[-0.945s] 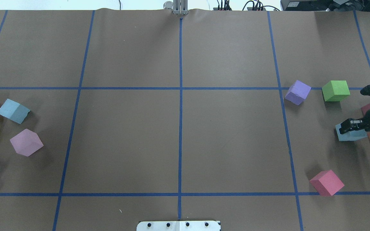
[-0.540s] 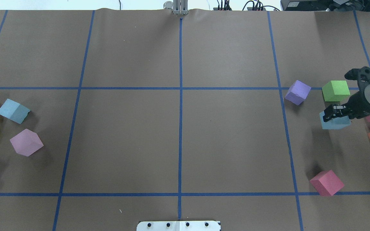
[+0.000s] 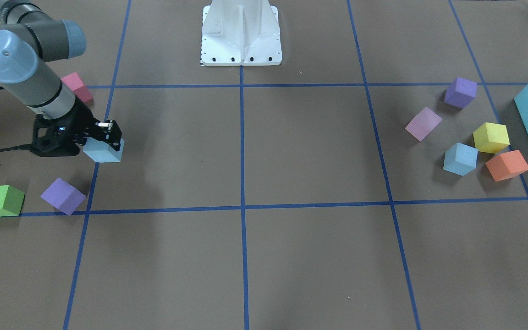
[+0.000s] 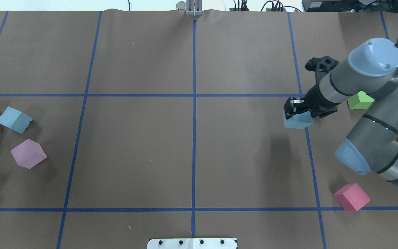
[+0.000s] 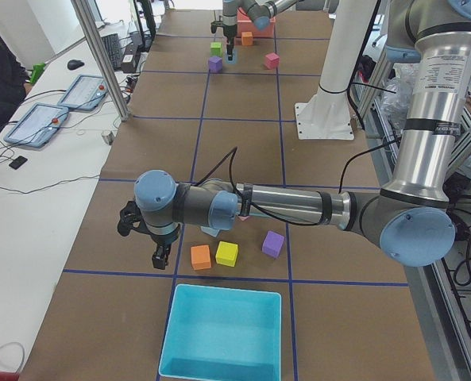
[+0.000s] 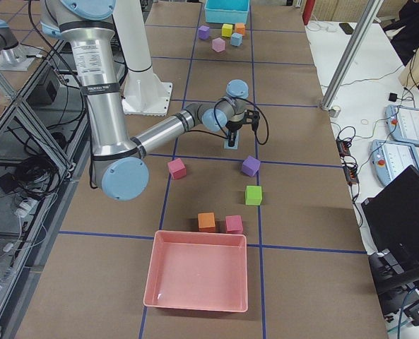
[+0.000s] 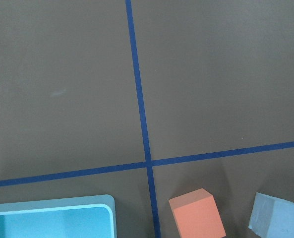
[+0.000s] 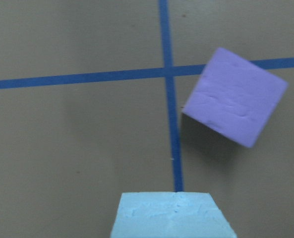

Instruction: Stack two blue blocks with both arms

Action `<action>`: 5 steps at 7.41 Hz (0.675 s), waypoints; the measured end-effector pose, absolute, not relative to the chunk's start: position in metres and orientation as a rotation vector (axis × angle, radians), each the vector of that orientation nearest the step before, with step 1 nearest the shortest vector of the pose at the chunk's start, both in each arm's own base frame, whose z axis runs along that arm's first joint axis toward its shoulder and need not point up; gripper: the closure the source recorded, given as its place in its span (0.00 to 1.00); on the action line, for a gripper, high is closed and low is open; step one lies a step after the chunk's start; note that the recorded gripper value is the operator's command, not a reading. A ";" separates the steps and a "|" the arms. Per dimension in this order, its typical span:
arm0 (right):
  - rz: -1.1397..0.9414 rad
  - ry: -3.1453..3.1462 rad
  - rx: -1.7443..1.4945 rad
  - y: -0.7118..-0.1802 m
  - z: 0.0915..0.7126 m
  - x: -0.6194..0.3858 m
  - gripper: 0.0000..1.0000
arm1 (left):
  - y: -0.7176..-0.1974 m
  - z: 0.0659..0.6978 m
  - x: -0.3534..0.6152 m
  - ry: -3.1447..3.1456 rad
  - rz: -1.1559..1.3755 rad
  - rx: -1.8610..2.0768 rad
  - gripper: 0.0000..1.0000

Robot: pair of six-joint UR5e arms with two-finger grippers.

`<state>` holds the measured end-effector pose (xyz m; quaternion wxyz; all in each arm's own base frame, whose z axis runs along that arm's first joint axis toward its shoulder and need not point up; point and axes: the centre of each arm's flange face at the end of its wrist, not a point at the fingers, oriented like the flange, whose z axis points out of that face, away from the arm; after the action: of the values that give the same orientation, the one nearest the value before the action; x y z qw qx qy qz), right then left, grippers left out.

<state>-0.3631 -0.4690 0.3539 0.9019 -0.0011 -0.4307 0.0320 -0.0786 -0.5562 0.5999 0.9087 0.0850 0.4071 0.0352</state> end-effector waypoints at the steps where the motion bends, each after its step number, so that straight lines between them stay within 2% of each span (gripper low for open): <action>1: 0.061 -0.889 0.007 -0.463 0.317 -0.398 0.55 | -0.556 0.600 -0.079 0.840 0.072 0.175 0.02; 3: 0.036 -0.885 0.035 -0.455 0.266 -0.445 0.55 | -0.556 0.600 -0.078 0.840 0.072 0.175 0.02; 5: 0.020 -0.870 0.060 -0.458 0.241 -0.492 0.56 | -0.557 0.599 -0.078 0.840 0.074 0.177 0.02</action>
<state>-0.4918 -0.4575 0.2410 0.9063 0.0292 -0.4214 0.0095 -0.0782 -0.5569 0.5987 0.9087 0.0858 0.4071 0.0358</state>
